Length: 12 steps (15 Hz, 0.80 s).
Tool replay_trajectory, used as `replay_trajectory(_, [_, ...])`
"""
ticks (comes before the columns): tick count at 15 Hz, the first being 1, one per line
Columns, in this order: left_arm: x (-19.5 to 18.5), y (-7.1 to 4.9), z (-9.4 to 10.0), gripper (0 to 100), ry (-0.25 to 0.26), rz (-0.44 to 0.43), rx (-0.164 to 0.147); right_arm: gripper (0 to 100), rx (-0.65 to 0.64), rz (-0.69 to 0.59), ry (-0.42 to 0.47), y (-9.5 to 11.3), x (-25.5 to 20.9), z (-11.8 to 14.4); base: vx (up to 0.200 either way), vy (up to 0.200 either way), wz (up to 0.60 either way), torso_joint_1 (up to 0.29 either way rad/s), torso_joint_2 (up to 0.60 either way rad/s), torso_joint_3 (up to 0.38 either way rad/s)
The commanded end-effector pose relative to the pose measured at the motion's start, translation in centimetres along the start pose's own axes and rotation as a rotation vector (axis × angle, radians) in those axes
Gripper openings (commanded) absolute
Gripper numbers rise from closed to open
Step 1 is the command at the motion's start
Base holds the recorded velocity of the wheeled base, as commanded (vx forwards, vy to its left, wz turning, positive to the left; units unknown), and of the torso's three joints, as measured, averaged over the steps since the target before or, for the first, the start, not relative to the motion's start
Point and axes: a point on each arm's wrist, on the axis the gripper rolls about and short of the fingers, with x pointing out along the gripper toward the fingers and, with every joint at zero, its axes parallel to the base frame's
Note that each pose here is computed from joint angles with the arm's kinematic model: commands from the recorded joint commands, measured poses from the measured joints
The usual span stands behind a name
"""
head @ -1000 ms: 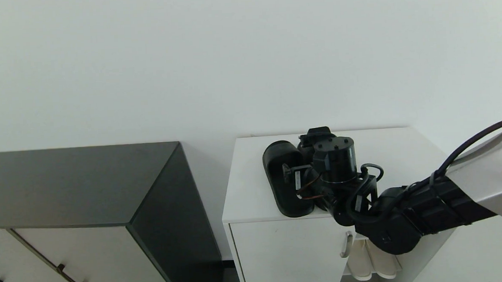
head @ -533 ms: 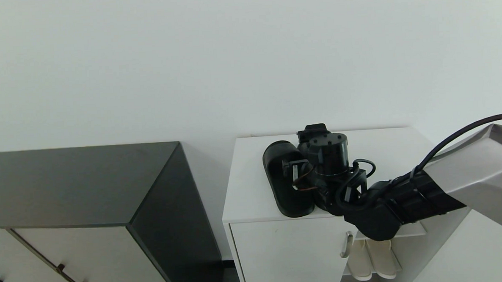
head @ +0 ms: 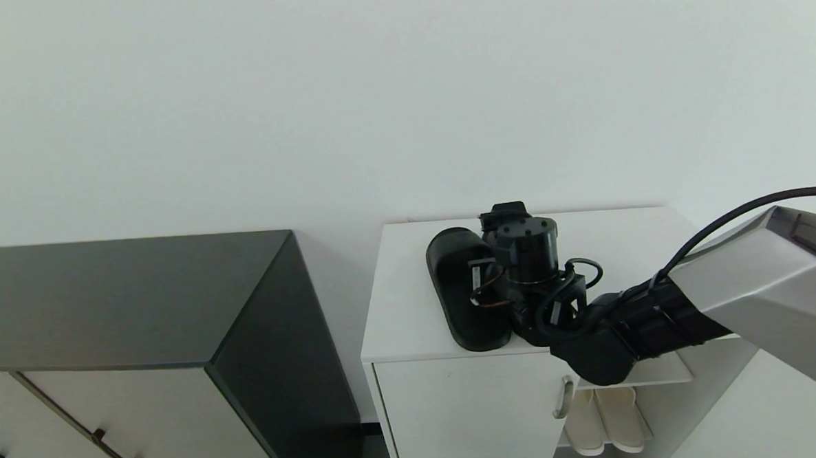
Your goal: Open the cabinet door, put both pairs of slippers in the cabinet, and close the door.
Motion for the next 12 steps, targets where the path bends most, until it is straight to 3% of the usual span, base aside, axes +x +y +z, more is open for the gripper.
replay_trajectory(1, [0.0,0.0,0.0,0,0.001,0.001,0.000,0,0.009,0.004,-0.016,-0.1,-0.5,0.8,0.000,0.000,0.00,0.000,0.00,0.000])
replay_trajectory(7, [0.0,0.0,0.0,0,0.000,-0.001,-0.001,0,-0.038,0.184,0.003,-2.6,-9.4,3.3,0.000,0.000,0.00,0.000,0.00,0.000])
replay_trajectory(10, [0.0,0.0,0.0,0,0.000,-0.001,-0.001,0,-0.067,0.343,0.069,-4.8,-13.6,2.4,0.000,0.000,0.00,0.000,0.00,0.000])
replay_trajectory(12, [0.0,0.0,0.0,0,0.000,0.001,-0.001,0,-0.073,0.385,0.092,-5.4,-14.6,2.7,0.000,0.000,0.00,0.000,0.00,0.000])
